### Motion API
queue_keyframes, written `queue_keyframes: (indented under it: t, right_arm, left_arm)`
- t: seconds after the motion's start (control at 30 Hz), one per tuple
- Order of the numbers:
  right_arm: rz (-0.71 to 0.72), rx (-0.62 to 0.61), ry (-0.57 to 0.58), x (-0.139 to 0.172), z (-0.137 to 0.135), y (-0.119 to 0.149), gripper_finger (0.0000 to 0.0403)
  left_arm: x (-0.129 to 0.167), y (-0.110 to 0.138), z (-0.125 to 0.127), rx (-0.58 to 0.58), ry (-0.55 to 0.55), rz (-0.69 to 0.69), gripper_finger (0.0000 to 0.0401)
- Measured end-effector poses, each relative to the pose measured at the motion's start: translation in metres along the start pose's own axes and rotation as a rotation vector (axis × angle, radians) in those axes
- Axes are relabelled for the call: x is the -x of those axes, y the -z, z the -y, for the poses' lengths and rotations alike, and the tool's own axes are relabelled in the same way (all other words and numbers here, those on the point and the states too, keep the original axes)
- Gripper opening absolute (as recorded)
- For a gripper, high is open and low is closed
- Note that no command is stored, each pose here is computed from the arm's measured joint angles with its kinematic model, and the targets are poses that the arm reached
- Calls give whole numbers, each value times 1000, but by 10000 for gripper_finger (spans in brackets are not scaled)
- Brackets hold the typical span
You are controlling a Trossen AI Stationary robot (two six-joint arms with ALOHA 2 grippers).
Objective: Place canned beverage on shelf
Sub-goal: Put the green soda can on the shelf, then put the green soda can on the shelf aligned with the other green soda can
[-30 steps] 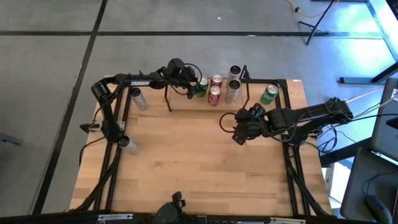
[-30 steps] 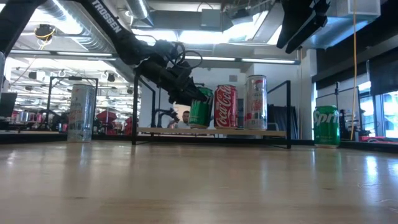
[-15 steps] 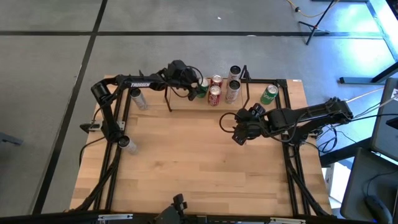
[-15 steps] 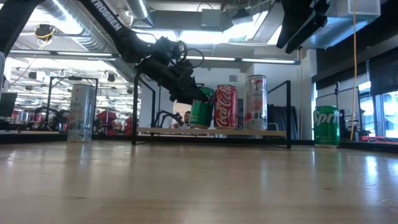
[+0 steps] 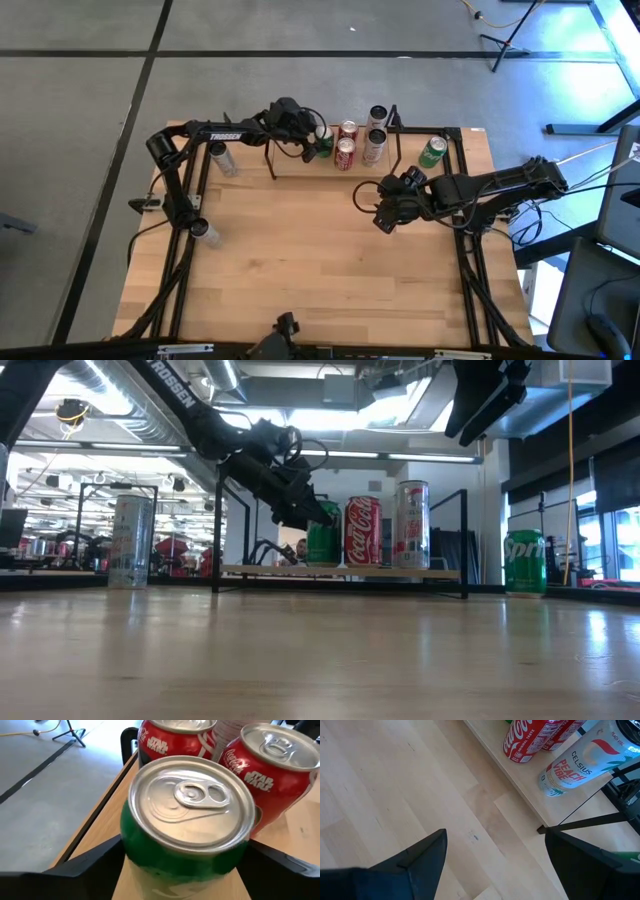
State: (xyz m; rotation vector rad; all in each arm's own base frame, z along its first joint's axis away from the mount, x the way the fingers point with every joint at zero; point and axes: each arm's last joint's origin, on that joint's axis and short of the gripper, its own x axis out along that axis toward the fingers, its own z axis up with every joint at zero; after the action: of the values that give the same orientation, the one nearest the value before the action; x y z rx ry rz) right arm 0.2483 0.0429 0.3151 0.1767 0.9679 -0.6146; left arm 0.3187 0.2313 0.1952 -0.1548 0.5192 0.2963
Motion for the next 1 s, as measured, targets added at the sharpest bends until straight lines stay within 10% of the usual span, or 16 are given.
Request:
queue_keyframes:
  t: [0.5, 1.0]
  right_arm:
    - [-38, -11, 48, 1, 12, -5, 321]
    - [-301, -330, 464, -24, 132, -21, 321]
  left_arm:
    - [78, -59, 16, -57, -72, 211, 363]
    - [158, -77, 60, 17, 0, 218, 363]
